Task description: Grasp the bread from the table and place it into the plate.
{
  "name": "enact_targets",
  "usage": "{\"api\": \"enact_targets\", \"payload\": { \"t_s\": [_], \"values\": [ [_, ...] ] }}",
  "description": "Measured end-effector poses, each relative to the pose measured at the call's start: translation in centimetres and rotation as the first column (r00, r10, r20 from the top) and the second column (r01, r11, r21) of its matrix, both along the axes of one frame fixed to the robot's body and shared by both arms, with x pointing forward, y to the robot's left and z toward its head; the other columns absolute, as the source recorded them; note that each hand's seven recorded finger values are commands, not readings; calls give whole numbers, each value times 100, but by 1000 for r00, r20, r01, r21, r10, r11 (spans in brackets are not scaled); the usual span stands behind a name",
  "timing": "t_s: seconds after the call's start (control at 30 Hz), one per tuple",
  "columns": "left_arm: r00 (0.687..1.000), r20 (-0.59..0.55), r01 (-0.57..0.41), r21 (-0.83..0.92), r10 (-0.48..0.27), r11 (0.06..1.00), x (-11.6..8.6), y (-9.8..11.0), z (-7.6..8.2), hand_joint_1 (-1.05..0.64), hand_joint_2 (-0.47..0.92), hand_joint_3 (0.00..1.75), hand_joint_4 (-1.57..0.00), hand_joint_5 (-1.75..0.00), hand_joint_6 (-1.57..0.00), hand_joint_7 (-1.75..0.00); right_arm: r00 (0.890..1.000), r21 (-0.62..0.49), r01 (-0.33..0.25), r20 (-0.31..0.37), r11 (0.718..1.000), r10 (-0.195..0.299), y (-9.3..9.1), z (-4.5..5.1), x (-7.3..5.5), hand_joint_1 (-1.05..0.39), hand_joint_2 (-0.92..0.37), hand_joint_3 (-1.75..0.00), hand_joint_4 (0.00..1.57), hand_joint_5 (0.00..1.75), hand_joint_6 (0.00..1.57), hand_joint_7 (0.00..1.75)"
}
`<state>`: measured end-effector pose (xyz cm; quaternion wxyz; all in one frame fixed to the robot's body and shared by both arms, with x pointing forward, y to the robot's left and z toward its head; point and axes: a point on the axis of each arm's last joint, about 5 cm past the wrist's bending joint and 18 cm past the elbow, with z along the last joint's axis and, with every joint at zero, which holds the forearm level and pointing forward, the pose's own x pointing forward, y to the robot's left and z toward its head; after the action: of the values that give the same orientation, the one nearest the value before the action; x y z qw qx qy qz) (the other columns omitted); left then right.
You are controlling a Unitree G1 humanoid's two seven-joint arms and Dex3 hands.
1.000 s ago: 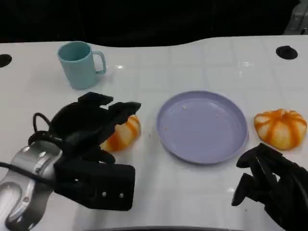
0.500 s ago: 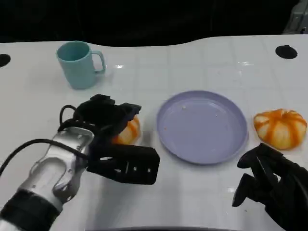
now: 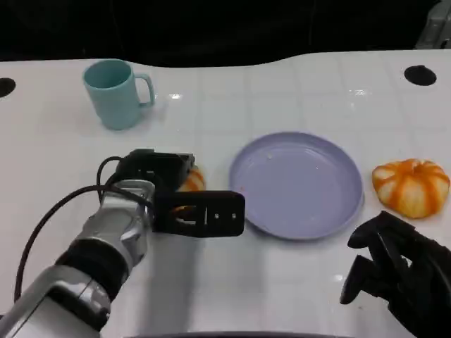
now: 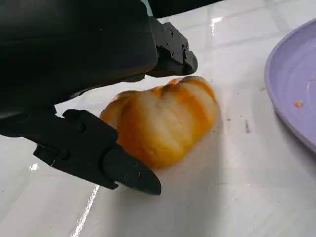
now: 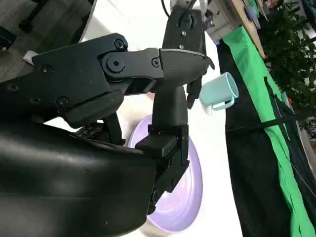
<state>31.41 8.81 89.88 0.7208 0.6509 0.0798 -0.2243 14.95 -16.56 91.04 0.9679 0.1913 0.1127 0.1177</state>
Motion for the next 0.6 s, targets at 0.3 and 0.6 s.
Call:
{"api": "enact_targets", "payload": {
  "t_s": [0.3, 0.6],
  "values": [
    [997, -72, -38, -13, 37, 999, 50, -21, -16, -31, 76, 1, -3, -21, -17, -1, 1000, 3, -2, 8, 1000, 2, -3, 0, -5, -46, -92, -34, 64, 175, 49, 159],
    [1000, -9, -2, -23, 2, 1000, 36, -2, -65, -21, 86, 1, -66, -39, -72, -9, 1000, 4, -3, 10, 1000, 3, -7, -2, -14, -45, -92, -35, 63, 175, 49, 159]
  ]
}}
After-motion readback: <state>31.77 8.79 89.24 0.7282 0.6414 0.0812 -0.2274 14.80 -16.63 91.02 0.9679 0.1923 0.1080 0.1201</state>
